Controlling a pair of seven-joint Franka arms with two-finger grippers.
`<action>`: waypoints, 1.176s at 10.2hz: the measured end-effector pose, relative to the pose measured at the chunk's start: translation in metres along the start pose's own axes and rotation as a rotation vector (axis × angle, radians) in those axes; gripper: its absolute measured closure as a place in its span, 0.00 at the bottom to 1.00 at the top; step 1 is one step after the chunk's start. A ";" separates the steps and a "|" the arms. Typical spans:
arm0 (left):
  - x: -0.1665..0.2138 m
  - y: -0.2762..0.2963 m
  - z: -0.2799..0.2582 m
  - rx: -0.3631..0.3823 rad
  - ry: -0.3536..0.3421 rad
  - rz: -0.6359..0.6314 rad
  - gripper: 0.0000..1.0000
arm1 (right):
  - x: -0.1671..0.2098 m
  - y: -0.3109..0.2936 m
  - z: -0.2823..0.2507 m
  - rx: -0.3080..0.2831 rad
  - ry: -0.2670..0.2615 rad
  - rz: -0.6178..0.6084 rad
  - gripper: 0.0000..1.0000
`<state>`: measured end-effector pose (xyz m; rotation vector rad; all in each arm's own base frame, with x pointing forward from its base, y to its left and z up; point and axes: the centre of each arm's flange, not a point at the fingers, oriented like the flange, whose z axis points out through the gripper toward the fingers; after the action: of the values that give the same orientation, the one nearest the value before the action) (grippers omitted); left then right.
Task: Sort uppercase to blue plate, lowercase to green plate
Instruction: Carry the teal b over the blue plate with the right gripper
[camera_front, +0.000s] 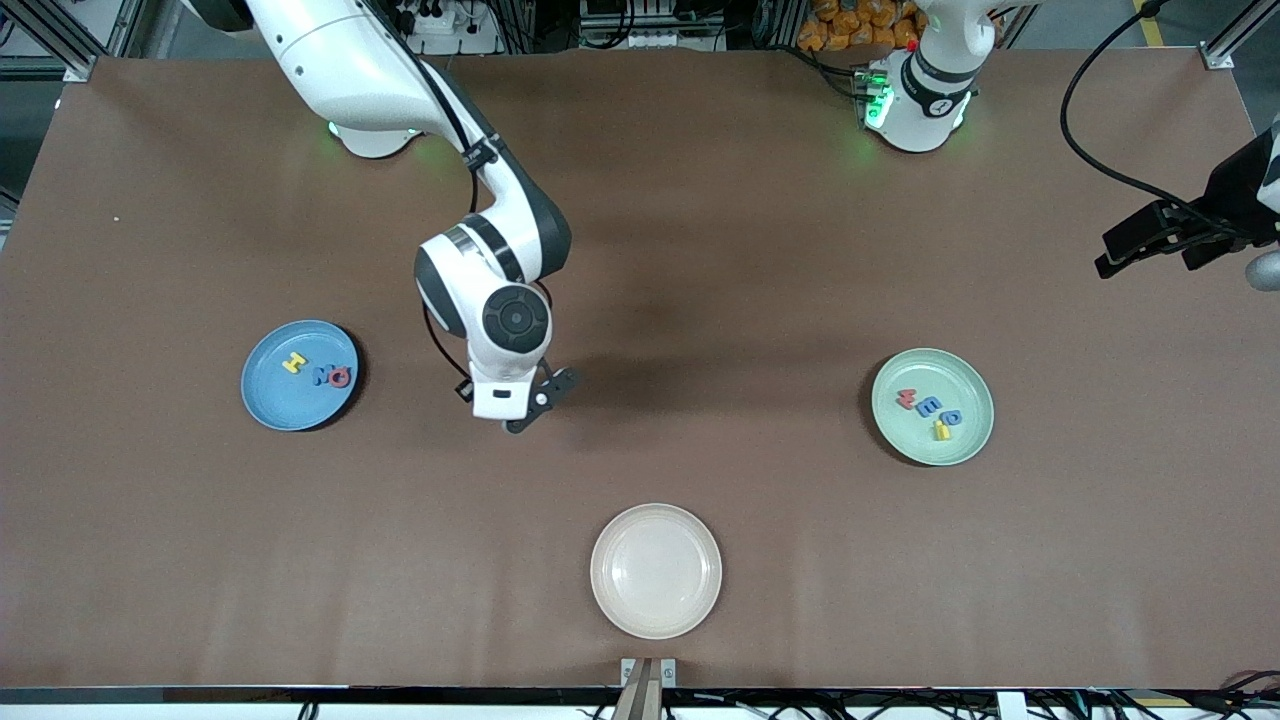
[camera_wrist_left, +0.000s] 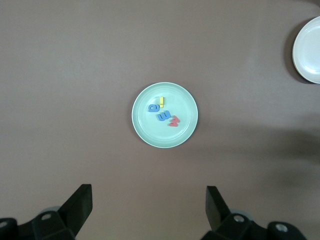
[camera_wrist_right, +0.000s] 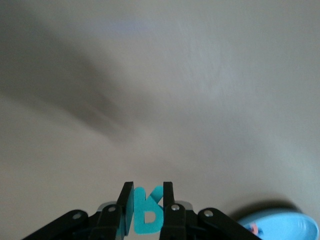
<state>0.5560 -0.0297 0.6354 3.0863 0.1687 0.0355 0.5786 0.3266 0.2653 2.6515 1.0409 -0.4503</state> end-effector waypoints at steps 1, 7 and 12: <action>0.000 0.000 0.000 0.000 -0.001 0.000 0.00 | -0.007 0.011 0.007 0.002 -0.046 0.018 0.73; 0.001 0.001 0.002 0.000 -0.004 0.001 0.00 | -0.069 0.119 0.051 0.021 -0.186 0.094 0.73; 0.001 0.001 0.003 0.000 -0.005 0.002 0.00 | -0.119 0.189 0.088 0.031 -0.186 0.075 0.73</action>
<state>0.5574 -0.0307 0.6326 3.0863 0.1658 0.0275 0.6099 0.0894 0.2524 2.6052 0.8825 -0.6870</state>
